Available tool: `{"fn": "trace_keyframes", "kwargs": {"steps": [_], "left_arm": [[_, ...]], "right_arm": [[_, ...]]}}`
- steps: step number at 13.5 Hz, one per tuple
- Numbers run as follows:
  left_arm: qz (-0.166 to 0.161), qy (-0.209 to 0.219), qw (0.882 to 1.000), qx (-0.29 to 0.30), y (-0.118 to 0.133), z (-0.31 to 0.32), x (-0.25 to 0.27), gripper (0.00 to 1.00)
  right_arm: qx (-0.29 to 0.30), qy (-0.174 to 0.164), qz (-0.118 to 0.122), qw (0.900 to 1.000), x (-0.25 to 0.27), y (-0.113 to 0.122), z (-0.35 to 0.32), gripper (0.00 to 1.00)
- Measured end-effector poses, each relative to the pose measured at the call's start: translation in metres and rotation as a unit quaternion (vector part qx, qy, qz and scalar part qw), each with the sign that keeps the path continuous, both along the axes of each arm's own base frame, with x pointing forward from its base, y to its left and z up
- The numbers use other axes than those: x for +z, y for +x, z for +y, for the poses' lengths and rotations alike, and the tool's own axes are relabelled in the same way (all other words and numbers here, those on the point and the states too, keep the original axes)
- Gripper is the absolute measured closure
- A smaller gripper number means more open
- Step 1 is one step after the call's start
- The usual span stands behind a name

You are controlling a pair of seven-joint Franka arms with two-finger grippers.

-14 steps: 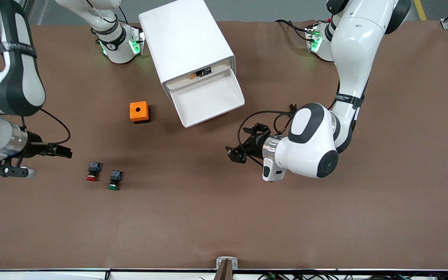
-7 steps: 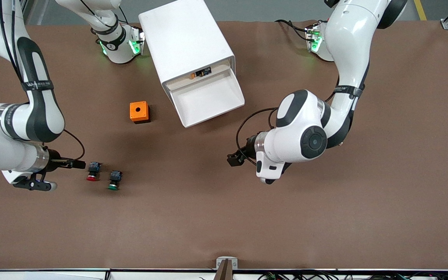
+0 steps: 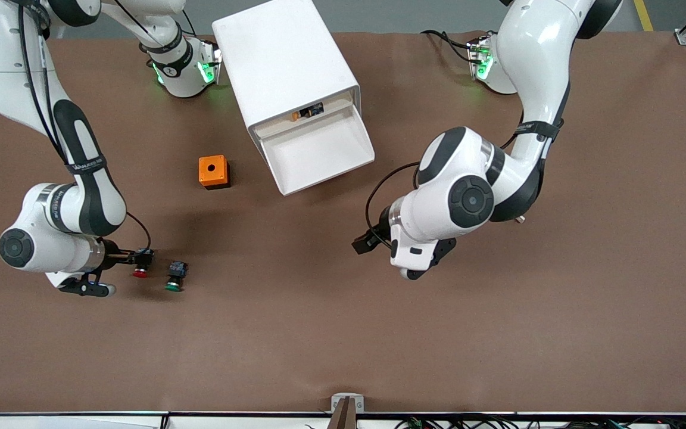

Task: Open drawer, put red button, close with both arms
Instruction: 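Grasp the red mushroom button with the right gripper and lift it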

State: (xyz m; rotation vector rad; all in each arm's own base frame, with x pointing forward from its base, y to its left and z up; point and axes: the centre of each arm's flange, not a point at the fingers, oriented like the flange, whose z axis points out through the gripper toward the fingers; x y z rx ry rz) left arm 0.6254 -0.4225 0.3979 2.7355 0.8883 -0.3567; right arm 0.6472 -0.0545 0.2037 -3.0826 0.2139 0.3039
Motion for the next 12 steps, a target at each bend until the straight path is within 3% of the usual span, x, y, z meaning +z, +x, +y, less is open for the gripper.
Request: {"fn": "trace_keyframes", "kwargs": {"steps": [5,10,12], "left_arm": [[-0.034,0.049,0.998,-0.033,-0.012,-0.016,-0.007,0.0],[-0.042,0.067,0.996,-0.043,-0.015,-0.017,-0.012,0.0],[-0.05,0.071,0.995,-0.045,-0.014,-0.018,-0.012,0.0]], "right_arm": [[-0.006,0.003,0.015,1.0,-0.018,-0.006,-0.006,0.04],[-0.006,0.004,0.017,1.0,-0.02,-0.006,-0.004,0.6],[-0.005,0.005,0.017,1.0,-0.02,-0.006,-0.003,0.59]]}}
